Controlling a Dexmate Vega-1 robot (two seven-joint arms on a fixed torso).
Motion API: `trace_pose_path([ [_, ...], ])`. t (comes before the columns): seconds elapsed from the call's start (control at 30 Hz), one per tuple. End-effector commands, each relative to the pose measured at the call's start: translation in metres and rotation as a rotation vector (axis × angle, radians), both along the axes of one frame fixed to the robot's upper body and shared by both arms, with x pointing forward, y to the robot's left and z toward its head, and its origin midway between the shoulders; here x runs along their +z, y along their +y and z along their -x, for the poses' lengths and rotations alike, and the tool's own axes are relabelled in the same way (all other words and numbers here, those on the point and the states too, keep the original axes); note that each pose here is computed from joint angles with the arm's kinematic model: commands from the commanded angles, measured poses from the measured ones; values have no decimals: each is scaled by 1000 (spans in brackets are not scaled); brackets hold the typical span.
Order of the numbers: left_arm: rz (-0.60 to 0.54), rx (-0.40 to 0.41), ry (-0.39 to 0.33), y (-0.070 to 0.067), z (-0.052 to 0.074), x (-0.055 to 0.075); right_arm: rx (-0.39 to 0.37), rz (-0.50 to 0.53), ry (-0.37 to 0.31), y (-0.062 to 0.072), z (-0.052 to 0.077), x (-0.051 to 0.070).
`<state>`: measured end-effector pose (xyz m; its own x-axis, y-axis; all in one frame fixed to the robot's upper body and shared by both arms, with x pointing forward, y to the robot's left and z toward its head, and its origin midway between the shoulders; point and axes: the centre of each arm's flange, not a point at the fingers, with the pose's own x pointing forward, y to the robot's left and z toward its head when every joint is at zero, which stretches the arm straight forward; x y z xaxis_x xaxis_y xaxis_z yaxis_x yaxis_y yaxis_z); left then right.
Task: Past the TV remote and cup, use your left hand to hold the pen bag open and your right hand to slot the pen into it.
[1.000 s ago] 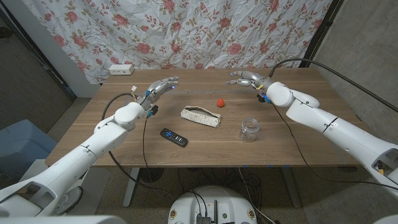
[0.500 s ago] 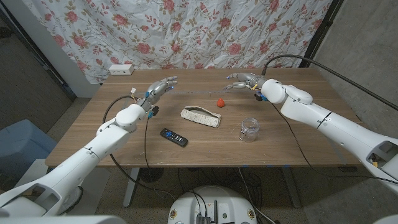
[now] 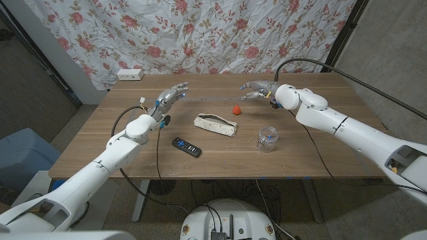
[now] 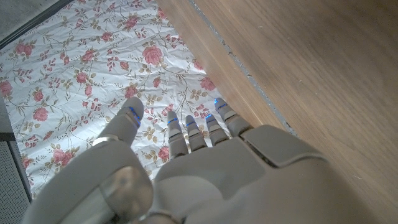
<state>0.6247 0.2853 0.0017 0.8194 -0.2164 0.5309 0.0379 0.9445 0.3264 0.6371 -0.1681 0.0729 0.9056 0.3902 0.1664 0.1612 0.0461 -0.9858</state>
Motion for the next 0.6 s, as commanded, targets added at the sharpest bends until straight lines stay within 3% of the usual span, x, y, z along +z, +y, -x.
trace_pose_path([
  [0.03, 31, 9, 5, 1, -5, -7, -36, 109, 55, 13, -8, 1],
  [0.6, 64, 14, -1, -1, -8, -15, -67, 207, 114, 28, -18, 0],
])
